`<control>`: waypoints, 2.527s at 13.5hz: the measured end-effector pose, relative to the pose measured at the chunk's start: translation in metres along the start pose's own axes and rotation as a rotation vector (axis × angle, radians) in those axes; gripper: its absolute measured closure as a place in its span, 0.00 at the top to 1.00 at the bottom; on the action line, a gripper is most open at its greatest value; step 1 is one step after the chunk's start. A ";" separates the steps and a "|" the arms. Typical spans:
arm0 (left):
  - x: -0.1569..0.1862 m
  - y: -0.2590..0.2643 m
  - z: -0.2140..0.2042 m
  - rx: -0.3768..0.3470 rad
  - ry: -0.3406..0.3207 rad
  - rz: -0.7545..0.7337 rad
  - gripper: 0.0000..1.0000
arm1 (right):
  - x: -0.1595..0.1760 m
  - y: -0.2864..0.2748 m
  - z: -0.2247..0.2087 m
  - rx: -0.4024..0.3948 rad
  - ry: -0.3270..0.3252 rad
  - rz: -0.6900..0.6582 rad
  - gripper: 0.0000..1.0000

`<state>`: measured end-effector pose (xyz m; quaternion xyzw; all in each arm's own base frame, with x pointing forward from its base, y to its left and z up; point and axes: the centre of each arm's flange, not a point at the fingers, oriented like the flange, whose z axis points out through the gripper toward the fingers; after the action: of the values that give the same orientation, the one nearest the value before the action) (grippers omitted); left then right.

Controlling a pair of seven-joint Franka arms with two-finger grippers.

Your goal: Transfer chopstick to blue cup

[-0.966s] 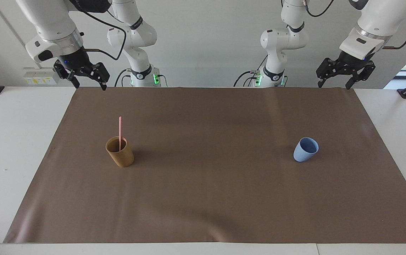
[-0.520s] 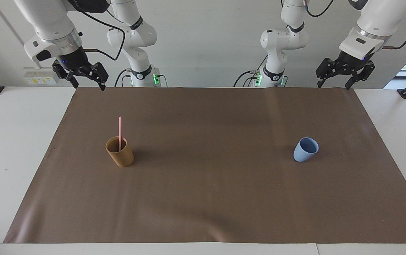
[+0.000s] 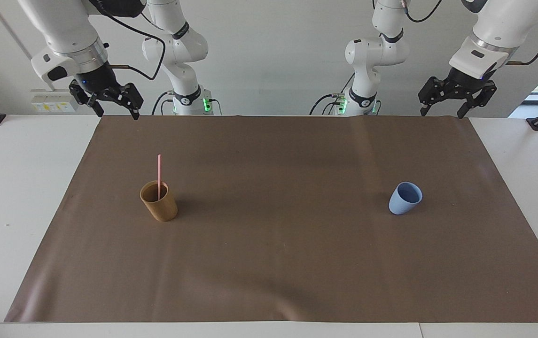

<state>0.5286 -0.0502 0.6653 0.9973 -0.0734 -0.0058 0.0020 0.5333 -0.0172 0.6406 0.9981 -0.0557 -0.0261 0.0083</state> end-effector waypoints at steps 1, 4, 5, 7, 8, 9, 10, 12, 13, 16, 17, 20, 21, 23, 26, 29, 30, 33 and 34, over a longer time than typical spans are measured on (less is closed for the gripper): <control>0.000 0.000 0.000 0.000 0.000 0.001 1.00 | 0.000 0.000 0.000 0.000 0.000 0.000 1.00; 0.000 0.000 0.000 0.000 0.000 0.039 1.00 | 0.000 0.000 0.000 0.000 0.000 0.000 1.00; 0.000 0.000 0.000 0.000 0.000 0.052 1.00 | 0.000 0.000 0.000 0.000 0.000 0.000 1.00; 0.000 0.000 0.000 0.000 0.000 0.064 1.00 | 0.000 0.000 0.000 0.000 0.000 0.000 1.00; 0.000 0.000 0.000 0.000 0.000 0.066 1.00 | 0.000 0.000 0.000 0.000 0.000 0.000 1.00; 0.000 0.000 0.000 0.000 0.000 0.066 1.00 | 0.000 0.000 0.000 0.000 0.000 0.000 1.00; 0.000 0.000 0.000 0.000 0.000 0.066 1.00 | 0.000 0.000 0.000 0.000 0.000 0.000 1.00; 0.000 0.000 0.000 0.000 0.000 0.065 1.00 | 0.000 0.000 0.000 0.000 0.000 0.000 1.00; 0.000 0.000 0.000 0.000 0.000 0.065 1.00 | 0.000 0.000 0.000 0.000 0.000 0.000 1.00; 0.000 0.000 0.000 0.000 0.000 0.064 1.00 | 0.000 0.000 0.000 0.000 0.000 0.000 1.00; 0.000 0.000 0.000 0.000 0.000 0.064 1.00 | 0.000 0.000 0.000 0.000 0.000 0.000 1.00; 0.000 0.000 0.000 0.000 0.000 0.064 1.00 | 0.000 0.000 0.000 0.000 0.000 0.000 1.00; 0.000 0.000 0.000 0.000 0.000 0.063 1.00 | 0.000 0.000 0.000 0.000 0.000 0.000 1.00; 0.000 0.000 0.000 0.000 0.000 0.063 1.00 | 0.000 0.000 0.000 0.000 0.000 0.000 1.00; 0.000 -0.001 0.000 0.000 0.000 0.063 1.00 | 0.000 0.000 0.000 0.000 0.000 0.000 1.00; 0.000 -0.001 0.000 0.000 0.000 0.063 1.00 | 0.000 0.000 0.000 0.000 0.000 0.000 1.00; 0.000 -0.001 0.000 0.000 0.000 0.063 1.00 | 0.000 0.000 0.000 0.000 0.000 0.000 1.00; 0.000 -0.001 0.000 0.000 0.000 0.062 1.00 | 0.000 0.000 0.000 0.000 0.000 0.000 1.00; 0.000 -0.002 0.000 0.000 0.003 0.061 1.00 | 0.000 0.000 0.000 0.000 0.000 0.000 1.00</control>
<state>0.5290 -0.0487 0.6656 0.9946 -0.1038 -0.0043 0.0022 0.5333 -0.0172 0.6406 0.9981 -0.0557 -0.0261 0.0083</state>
